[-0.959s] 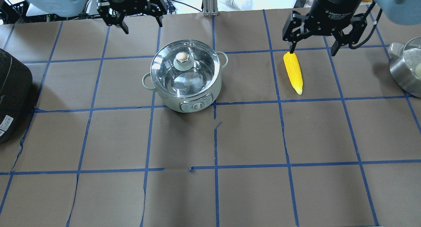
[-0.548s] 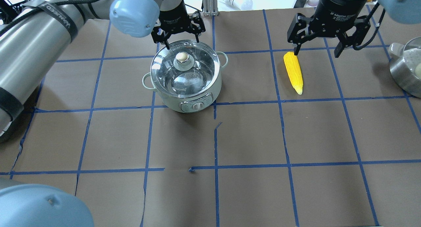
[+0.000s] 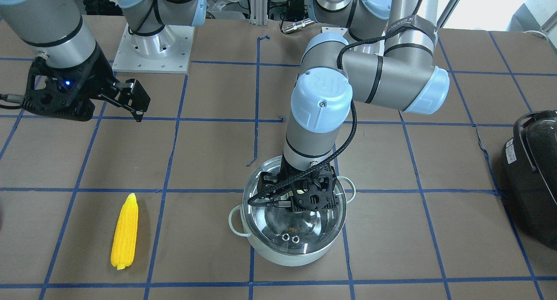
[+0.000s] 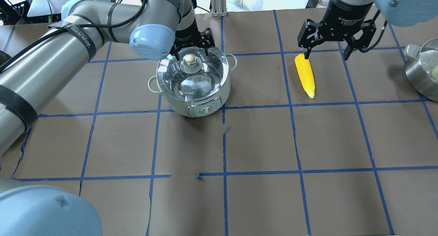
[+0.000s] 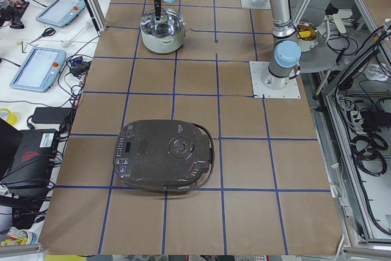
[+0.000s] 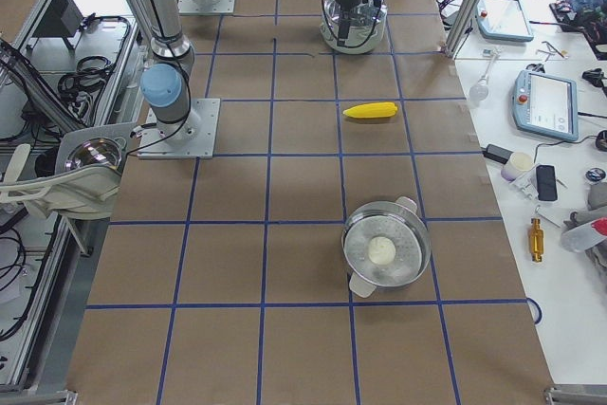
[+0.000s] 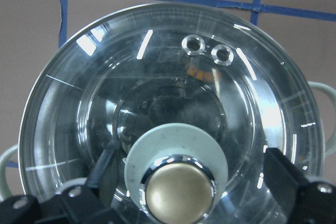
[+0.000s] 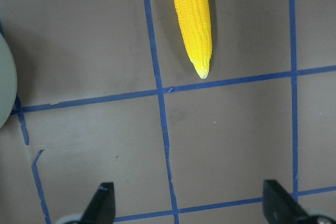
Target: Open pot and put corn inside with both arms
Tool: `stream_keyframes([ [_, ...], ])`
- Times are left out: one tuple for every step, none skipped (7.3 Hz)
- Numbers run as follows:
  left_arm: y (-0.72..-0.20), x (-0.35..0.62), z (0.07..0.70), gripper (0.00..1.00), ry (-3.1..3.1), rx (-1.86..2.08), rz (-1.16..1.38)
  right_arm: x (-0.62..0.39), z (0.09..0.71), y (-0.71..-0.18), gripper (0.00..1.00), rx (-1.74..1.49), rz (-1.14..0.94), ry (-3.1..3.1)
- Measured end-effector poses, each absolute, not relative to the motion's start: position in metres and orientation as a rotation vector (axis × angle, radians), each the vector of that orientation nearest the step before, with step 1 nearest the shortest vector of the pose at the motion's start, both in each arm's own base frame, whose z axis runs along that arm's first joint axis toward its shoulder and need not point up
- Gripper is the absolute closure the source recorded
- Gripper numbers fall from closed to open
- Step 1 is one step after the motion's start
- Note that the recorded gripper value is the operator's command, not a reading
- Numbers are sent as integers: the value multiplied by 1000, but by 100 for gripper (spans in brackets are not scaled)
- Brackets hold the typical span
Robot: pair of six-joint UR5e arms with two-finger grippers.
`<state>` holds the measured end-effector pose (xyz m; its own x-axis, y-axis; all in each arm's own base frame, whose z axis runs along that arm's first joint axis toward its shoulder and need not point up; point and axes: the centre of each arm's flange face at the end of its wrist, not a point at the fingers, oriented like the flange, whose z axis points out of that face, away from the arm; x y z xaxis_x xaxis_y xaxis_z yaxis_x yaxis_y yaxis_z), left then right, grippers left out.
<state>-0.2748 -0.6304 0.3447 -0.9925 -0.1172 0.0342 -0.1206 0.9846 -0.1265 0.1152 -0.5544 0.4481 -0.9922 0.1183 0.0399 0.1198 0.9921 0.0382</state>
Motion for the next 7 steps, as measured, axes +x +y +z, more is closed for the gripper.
stream_keyframes([
  [-630, -272, 342, 22, -3105, 185, 190, 114, 428, -565, 0, -188, -37, -3099],
  [-630, -272, 341, 22, -3105, 187, 181, 113, 402, -578, 0, -189, -6, -3100],
  [-628, -272, 342, 23, -3104, 190, 175, 110, 375, -591, 0, -196, 33, -3099],
  [-626, -273, 344, 23, -3102, 191, 171, 99, 354, -602, 0, -191, 46, -3100],
  [-624, -274, 346, 25, -3099, 189, 166, 79, 334, -613, 0, -180, 47, -3104],
  [-623, -274, 345, 28, -3099, 189, 159, 59, 315, -624, 0, -189, 57, -3108],
  [-623, -275, 344, 45, -3100, 189, 153, 47, 291, -634, 0, -202, 65, -3112],
])
